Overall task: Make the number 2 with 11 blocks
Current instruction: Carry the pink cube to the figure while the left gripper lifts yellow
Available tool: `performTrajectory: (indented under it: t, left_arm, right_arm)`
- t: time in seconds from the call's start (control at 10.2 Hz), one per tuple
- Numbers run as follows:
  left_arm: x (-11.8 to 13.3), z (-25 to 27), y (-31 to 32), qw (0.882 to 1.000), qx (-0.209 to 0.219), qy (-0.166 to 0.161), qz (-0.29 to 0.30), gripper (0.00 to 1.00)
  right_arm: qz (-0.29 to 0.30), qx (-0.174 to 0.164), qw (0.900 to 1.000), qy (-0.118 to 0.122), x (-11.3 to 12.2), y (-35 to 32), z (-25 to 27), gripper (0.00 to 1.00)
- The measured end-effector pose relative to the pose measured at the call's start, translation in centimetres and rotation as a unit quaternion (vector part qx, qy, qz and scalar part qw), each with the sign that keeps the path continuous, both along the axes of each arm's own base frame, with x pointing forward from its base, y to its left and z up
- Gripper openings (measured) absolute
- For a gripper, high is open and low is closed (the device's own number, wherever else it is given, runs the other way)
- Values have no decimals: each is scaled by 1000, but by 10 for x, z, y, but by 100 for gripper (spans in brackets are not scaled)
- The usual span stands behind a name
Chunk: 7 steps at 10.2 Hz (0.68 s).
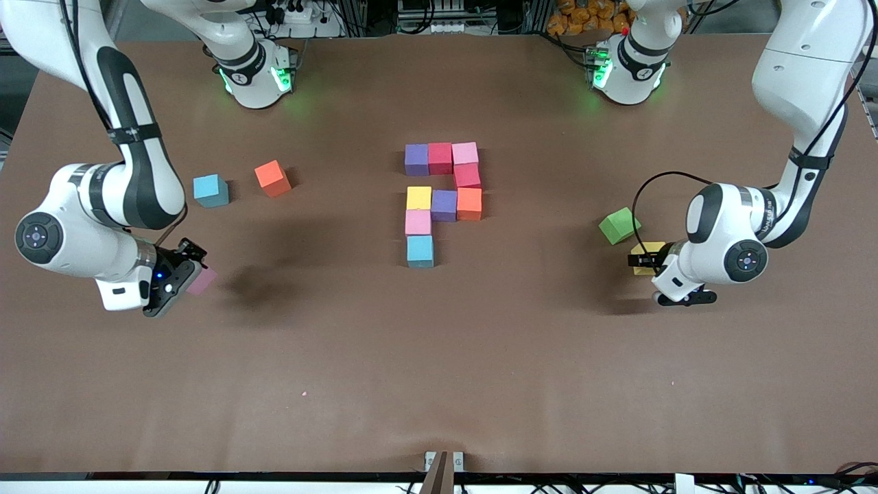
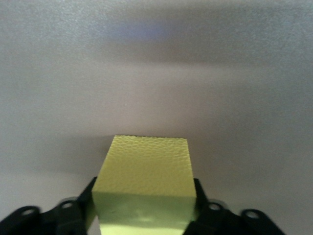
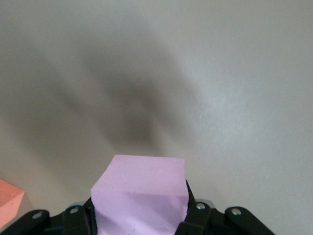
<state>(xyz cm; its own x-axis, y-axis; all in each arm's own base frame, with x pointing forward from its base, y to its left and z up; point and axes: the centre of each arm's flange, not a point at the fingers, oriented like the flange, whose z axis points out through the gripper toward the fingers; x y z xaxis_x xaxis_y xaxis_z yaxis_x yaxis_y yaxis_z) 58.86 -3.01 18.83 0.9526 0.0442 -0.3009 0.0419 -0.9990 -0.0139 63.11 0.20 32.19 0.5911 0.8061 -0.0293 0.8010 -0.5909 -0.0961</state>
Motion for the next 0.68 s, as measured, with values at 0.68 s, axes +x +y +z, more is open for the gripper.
performTrajectory:
  t: [0.68]
  left_arm:
    - [46,74,-29,997,3,-64,45,56]
  right_arm:
    - [130,7,990,-46,14,179,48,60]
